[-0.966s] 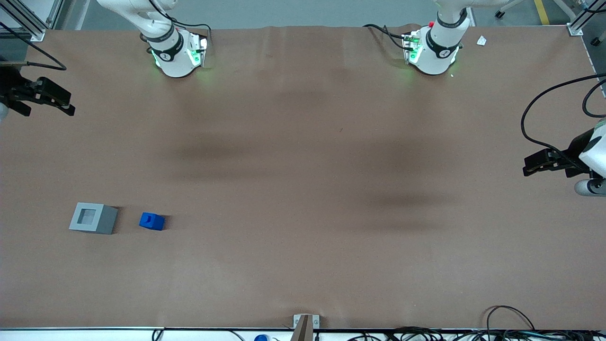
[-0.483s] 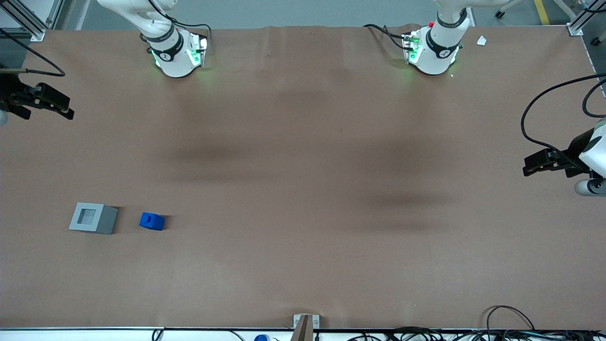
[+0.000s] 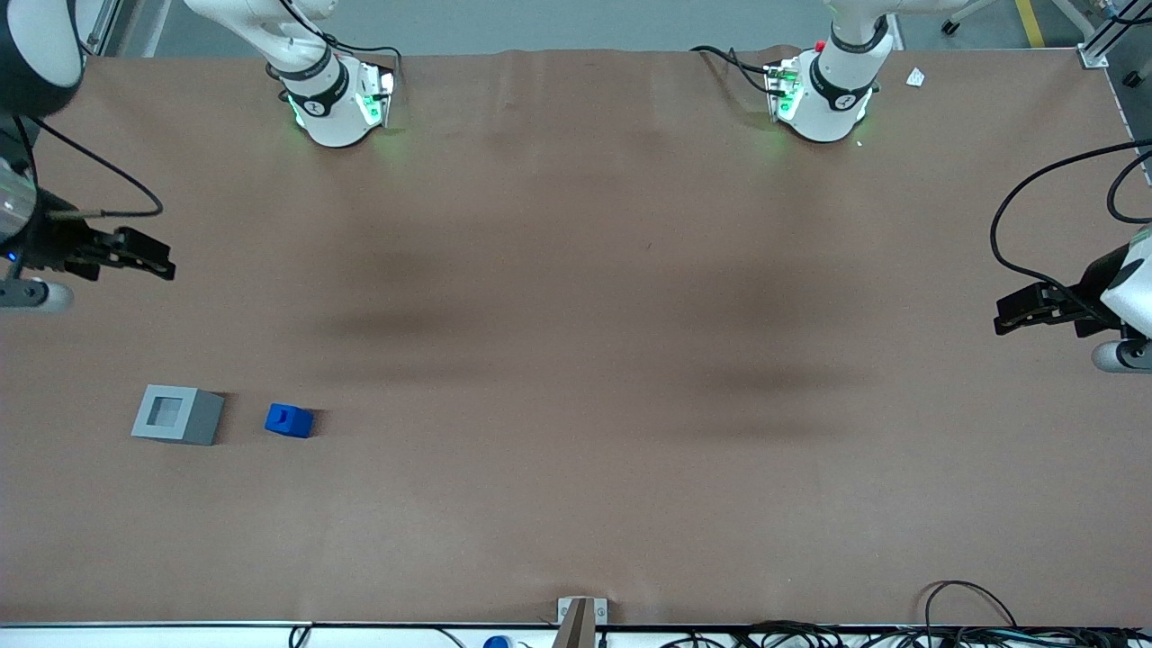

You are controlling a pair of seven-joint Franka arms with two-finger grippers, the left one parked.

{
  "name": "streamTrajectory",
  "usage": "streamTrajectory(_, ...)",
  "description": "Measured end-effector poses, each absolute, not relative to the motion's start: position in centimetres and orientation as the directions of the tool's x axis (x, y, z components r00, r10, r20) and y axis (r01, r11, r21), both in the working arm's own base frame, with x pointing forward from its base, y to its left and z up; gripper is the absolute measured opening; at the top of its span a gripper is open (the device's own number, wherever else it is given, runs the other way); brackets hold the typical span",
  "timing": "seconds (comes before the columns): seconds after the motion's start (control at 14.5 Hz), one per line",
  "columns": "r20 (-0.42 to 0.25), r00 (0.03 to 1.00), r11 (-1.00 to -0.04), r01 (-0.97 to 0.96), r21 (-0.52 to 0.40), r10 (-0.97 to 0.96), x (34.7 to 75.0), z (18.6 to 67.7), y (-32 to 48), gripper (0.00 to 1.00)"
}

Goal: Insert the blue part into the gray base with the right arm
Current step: 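Move the right gripper over the blue cube, fingers open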

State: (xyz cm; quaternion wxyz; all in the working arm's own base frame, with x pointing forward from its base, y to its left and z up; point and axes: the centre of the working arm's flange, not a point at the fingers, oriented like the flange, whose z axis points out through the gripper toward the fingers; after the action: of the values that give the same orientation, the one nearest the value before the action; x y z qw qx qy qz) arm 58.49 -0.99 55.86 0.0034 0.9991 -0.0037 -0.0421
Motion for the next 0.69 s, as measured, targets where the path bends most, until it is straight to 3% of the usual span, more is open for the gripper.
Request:
streamTrajectory(0.28,-0.097,0.994,-0.999,-0.046,0.009,-0.047,60.4,51.7,-1.0,1.00)
streamTrajectory(0.69,-0.037,0.995,-0.996,-0.088,0.006,-0.088,62.9,42.0,-0.4,1.00)
